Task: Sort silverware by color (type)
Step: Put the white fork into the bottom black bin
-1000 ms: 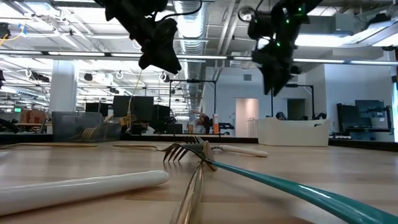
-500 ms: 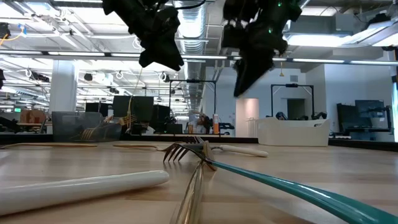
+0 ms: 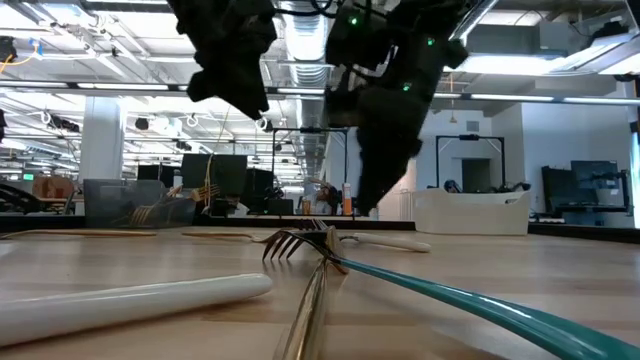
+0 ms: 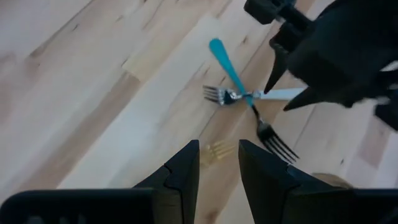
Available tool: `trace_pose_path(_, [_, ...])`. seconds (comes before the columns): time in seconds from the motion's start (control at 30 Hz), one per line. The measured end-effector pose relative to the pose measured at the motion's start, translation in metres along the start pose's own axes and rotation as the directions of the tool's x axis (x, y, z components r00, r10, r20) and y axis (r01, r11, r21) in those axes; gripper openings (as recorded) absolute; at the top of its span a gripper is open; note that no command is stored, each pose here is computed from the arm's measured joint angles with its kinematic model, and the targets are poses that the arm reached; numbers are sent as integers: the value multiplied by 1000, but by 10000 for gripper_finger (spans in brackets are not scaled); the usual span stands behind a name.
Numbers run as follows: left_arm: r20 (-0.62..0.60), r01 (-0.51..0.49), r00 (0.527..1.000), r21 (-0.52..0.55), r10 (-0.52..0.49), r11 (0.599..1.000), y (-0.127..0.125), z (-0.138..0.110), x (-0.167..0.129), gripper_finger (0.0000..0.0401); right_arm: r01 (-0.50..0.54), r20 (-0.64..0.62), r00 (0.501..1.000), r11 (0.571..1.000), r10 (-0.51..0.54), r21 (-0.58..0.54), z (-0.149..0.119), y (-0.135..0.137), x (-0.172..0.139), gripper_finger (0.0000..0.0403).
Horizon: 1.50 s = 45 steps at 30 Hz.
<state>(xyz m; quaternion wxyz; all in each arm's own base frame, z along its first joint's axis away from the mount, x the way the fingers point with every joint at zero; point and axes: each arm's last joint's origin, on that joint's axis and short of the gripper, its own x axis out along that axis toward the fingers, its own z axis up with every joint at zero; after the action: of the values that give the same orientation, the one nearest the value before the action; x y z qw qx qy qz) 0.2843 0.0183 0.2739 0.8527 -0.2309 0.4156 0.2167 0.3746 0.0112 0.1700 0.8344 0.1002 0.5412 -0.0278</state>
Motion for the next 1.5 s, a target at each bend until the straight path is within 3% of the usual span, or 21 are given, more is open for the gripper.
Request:
trace_pose_path(0.4, [16,9,1000,-101,-8,995,-30,-23,-7,99,88,-88,994,970,-70,224,-10,4,34,159])
trace_pose_path(0.73, [16,23,1000,-46,-22,999,-32,-24,-13,99,78,-73,996,941,-57,329,-10,7,23,13])
trace_pose_path(0.9, [23,44,999,9,-44,999,-26,-24,-27,99,23,26,999,897,-38,441,0,6,-13,51])
trace_pose_path(1.0, [35,61,998,8,-61,998,-22,-25,-43,99,82,47,992,874,-119,479,0,-3,-33,82])
trace_pose_path(1.13, [61,42,997,30,-43,999,-17,-34,-64,99,180,-1,981,907,-195,380,-4,-26,-54,114])
trace_pose_path(1.27, [106,-6,994,49,0,999,-14,-40,-79,99,265,-146,962,921,-231,287,-13,-61,-56,144])
trace_pose_path(1.5, [110,-23,994,-1,23,1000,-13,-45,-83,99,207,-261,946,978,-194,23,-20,-96,-41,185])
